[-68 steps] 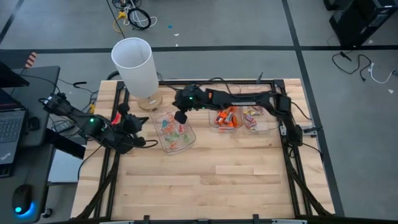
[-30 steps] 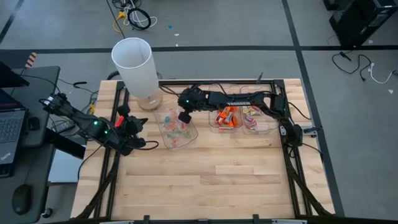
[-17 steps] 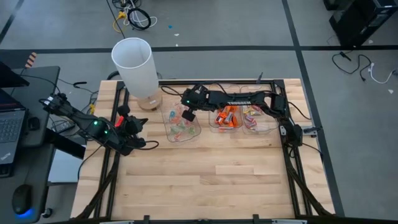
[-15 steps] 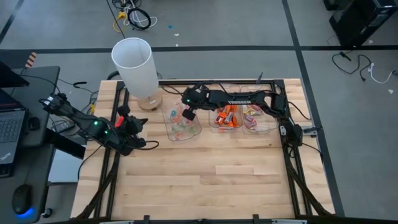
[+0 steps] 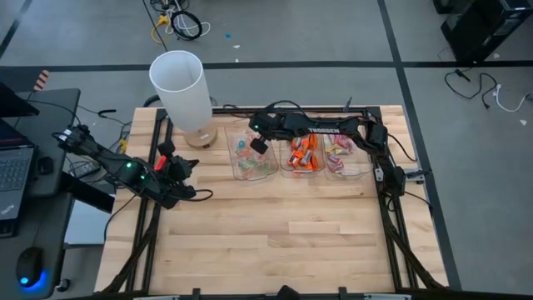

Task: Sort candy
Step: Move the middle left transparent bin to the top left of the table

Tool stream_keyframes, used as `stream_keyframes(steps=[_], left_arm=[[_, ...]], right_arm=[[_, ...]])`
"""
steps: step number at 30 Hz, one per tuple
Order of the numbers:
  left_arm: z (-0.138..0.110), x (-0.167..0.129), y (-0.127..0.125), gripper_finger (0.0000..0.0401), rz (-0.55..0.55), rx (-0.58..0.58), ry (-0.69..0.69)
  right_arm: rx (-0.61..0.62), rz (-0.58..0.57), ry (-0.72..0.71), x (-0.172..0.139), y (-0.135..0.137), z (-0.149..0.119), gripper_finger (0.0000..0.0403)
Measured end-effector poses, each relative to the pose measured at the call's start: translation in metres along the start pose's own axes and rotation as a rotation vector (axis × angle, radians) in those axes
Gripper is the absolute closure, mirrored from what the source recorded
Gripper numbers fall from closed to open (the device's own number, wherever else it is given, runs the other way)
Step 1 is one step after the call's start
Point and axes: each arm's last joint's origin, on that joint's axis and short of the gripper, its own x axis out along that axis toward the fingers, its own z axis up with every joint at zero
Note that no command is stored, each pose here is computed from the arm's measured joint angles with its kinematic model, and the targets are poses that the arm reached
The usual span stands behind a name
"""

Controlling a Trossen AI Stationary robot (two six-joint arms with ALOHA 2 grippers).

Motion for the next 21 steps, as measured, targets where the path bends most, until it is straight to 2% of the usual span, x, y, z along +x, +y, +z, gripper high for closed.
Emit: stream_keyframes(steps=[8,14,21], left_arm=[[0.0,0.003,-0.005,0.0401,-0.026,-0.007,0.005],[-0.001,0.008,-0.016,0.0401,-0.088,-0.026,0.007],[-0.009,0.027,-0.032,0.0401,-0.16,-0.114,-0.013]], right_arm=[[-0.004,0.017,-0.034,-0.013,0.003,0.004,0.0403],[-0.035,0.054,-0.108,-0.056,0.006,0.012,0.0403],[-0.109,0.102,-0.191,-0.12,0.008,0.013,0.0403]])
